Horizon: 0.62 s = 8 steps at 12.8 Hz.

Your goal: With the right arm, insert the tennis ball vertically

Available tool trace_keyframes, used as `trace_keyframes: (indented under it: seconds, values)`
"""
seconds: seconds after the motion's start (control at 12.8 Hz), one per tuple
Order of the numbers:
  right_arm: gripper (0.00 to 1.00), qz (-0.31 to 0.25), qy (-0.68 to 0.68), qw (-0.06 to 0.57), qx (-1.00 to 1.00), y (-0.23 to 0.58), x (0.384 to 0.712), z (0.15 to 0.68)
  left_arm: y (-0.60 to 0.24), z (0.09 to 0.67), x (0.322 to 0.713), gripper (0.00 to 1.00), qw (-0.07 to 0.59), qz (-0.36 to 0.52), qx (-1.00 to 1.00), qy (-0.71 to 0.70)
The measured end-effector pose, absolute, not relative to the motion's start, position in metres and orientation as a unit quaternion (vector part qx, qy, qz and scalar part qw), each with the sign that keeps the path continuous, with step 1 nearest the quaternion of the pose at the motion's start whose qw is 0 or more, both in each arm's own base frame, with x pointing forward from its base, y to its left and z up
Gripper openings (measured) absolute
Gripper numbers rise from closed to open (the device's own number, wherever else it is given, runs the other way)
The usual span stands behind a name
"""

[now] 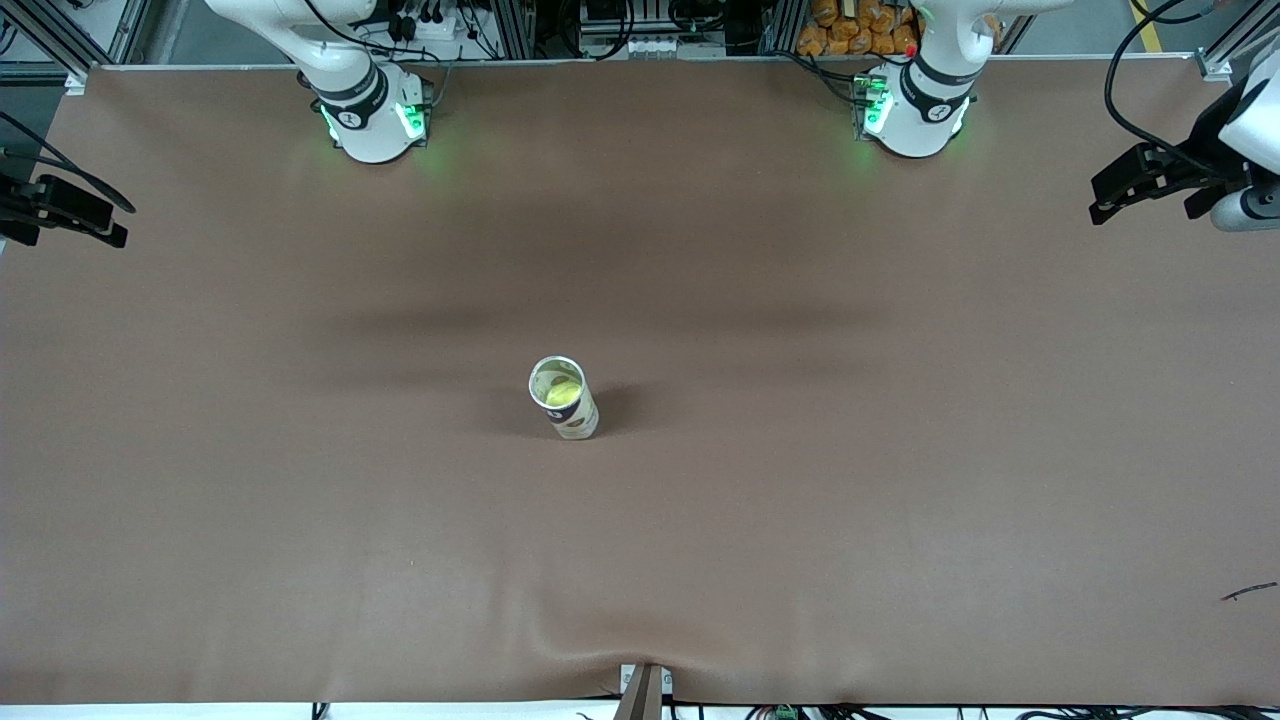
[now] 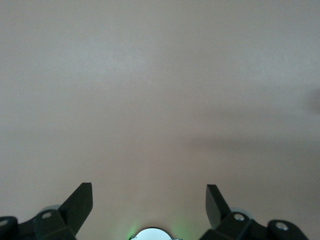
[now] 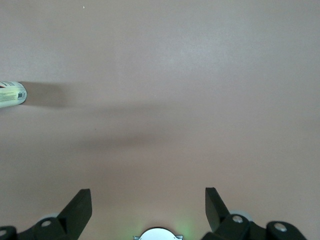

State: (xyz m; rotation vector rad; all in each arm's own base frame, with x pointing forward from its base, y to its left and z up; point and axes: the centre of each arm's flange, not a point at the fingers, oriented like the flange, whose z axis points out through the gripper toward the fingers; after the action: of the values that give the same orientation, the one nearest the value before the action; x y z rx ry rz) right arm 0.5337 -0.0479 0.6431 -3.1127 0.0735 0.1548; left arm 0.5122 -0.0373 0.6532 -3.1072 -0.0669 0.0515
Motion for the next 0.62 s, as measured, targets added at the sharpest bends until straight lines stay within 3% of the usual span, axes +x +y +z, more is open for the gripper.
trace_keyframes:
  seconds: [0.62]
  values:
    - [1.0, 0.049, 0.022, 0.012, -0.998, -0.0463, 0.5339, 0.6432, -0.037, 0.6578, 0.505, 1.0, 0.018, 0.033, -0.999, -0.022]
